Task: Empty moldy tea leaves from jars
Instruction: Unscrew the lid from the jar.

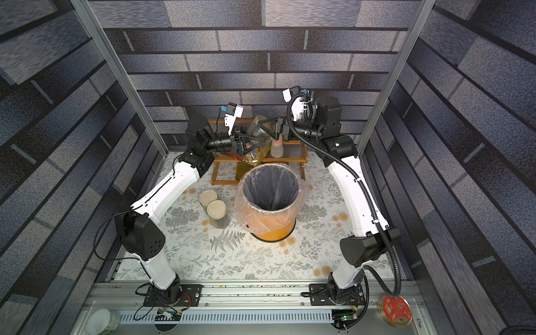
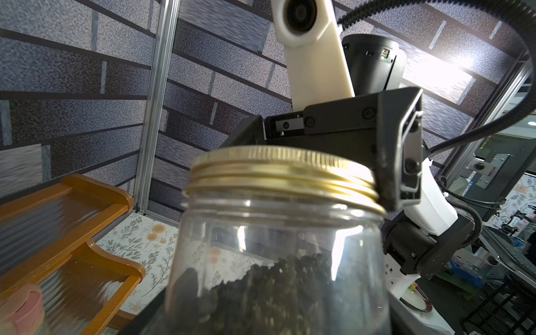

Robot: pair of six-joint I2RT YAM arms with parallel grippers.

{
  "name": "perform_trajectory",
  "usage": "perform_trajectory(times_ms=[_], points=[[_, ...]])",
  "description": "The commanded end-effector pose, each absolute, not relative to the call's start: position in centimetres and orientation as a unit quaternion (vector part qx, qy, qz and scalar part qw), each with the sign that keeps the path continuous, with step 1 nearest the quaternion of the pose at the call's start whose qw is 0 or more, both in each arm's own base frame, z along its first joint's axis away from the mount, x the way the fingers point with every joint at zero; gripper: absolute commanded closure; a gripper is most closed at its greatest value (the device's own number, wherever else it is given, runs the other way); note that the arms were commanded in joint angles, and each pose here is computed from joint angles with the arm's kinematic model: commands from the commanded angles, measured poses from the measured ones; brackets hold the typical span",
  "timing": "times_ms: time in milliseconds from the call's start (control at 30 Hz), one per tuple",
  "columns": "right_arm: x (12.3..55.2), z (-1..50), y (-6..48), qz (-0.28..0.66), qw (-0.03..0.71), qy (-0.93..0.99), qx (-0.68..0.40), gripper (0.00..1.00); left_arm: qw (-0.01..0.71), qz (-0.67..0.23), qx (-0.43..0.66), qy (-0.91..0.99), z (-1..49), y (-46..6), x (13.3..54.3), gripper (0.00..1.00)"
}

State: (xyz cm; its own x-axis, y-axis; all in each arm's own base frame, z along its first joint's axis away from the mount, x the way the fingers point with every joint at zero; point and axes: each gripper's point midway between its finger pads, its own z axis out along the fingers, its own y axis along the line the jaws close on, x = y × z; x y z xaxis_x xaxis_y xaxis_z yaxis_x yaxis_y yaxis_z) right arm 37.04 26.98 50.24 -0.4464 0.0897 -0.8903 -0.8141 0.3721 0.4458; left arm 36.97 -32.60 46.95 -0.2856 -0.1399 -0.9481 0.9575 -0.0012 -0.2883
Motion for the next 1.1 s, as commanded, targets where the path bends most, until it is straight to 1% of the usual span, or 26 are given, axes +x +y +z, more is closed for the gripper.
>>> perform_trajectory(times_ms=[0, 600, 767, 867, 933, 1067], points=[[35.5, 47.7, 27.7, 0.515, 0.39, 0.7, -0.304, 0.29, 0.531, -0.597, 0.371, 0.474, 53.4, -30.1, 36.7, 0.68], [36.3, 49.7, 27.2, 0.542, 0.392, 0.641, -0.377, 0.31, 0.494, -0.633, 0.412, 0.431, 54.1, -30.7, 36.9, 0.68], [37.3, 49.9, 26.7, 0.551, 0.39, 0.625, -0.392, 0.32, 0.488, -0.636, 0.417, 0.429, 53.9, -31.0, 37.0, 0.68], [37.6, 50.6, 26.1, 0.547, 0.403, 0.617, -0.397, 0.32, 0.484, -0.637, 0.418, 0.431, 53.6, -31.0, 37.2, 0.68], [39.1, 49.6, 26.0, 0.549, 0.399, 0.624, -0.389, 0.33, 0.484, -0.635, 0.418, 0.433, 53.4, -31.0, 37.3, 0.68], [39.7, 50.0, 25.6, 0.546, 0.409, 0.623, -0.383, 0.33, 0.484, -0.629, 0.417, 0.443, 52.6, -31.0, 37.9, 0.68]])
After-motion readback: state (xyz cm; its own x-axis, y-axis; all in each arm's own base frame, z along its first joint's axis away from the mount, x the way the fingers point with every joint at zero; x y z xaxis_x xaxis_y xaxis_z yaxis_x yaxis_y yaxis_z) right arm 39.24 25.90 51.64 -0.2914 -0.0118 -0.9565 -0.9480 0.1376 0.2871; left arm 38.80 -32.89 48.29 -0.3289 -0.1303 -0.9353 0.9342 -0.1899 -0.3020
